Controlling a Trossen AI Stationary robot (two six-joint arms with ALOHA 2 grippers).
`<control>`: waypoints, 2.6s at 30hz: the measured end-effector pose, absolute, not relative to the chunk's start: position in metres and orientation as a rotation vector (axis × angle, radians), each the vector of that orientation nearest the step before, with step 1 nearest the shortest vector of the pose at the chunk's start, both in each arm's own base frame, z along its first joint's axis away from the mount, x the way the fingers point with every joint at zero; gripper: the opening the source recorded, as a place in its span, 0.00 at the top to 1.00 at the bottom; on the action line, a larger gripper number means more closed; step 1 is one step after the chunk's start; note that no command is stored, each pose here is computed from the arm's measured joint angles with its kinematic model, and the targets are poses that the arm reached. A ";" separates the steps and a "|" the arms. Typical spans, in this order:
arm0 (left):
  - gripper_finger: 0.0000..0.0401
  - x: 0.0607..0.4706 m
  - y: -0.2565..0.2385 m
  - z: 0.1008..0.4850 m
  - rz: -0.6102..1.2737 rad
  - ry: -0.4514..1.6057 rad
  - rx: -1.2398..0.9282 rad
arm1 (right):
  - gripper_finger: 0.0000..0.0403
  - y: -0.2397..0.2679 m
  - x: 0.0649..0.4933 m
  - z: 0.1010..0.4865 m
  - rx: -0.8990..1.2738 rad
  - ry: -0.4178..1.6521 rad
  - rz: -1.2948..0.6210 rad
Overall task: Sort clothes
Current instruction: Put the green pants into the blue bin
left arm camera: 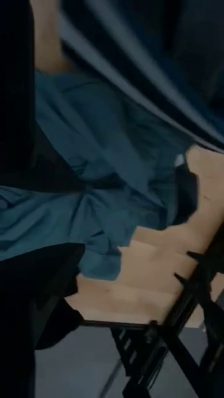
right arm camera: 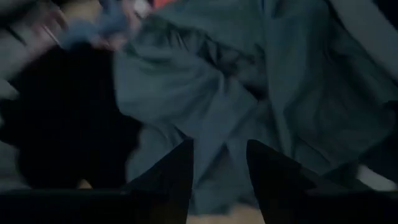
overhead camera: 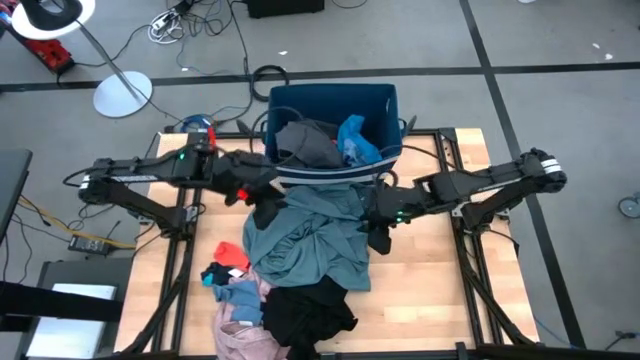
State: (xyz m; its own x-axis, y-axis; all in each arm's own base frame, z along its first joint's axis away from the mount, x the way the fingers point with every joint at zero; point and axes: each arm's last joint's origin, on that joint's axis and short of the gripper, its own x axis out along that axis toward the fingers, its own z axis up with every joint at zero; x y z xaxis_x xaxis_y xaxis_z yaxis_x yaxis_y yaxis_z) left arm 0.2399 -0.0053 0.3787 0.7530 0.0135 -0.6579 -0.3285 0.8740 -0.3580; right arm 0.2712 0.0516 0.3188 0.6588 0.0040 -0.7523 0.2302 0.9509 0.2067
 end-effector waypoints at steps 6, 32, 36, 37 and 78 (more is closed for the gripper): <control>0.63 0.216 -0.012 0.346 0.191 0.654 -0.589 | 0.60 0.050 0.306 0.312 0.135 1.102 -0.146; 0.63 0.183 -0.016 0.343 0.120 0.596 -0.608 | 0.02 0.031 0.390 0.232 -0.070 1.350 -0.166; 0.63 0.182 -0.016 0.343 0.104 0.604 -0.612 | 0.02 0.026 0.400 0.200 -0.040 1.442 -0.167; 0.63 0.182 -0.016 0.343 0.098 0.608 -0.614 | 0.02 0.026 0.401 0.193 -0.018 1.462 -0.171; 0.63 0.183 -0.017 0.343 0.081 0.609 -0.595 | 0.92 -0.006 0.287 0.490 0.317 0.544 -0.529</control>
State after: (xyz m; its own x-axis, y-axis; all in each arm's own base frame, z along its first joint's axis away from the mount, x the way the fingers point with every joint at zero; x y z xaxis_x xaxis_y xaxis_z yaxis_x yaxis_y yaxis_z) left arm 0.1826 -0.0168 0.3433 0.8226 -0.0992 -0.5599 -0.2415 0.8305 -0.5020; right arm 0.2872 -0.0060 0.4898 0.7281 -0.3899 -0.5637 0.5528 0.8203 0.1466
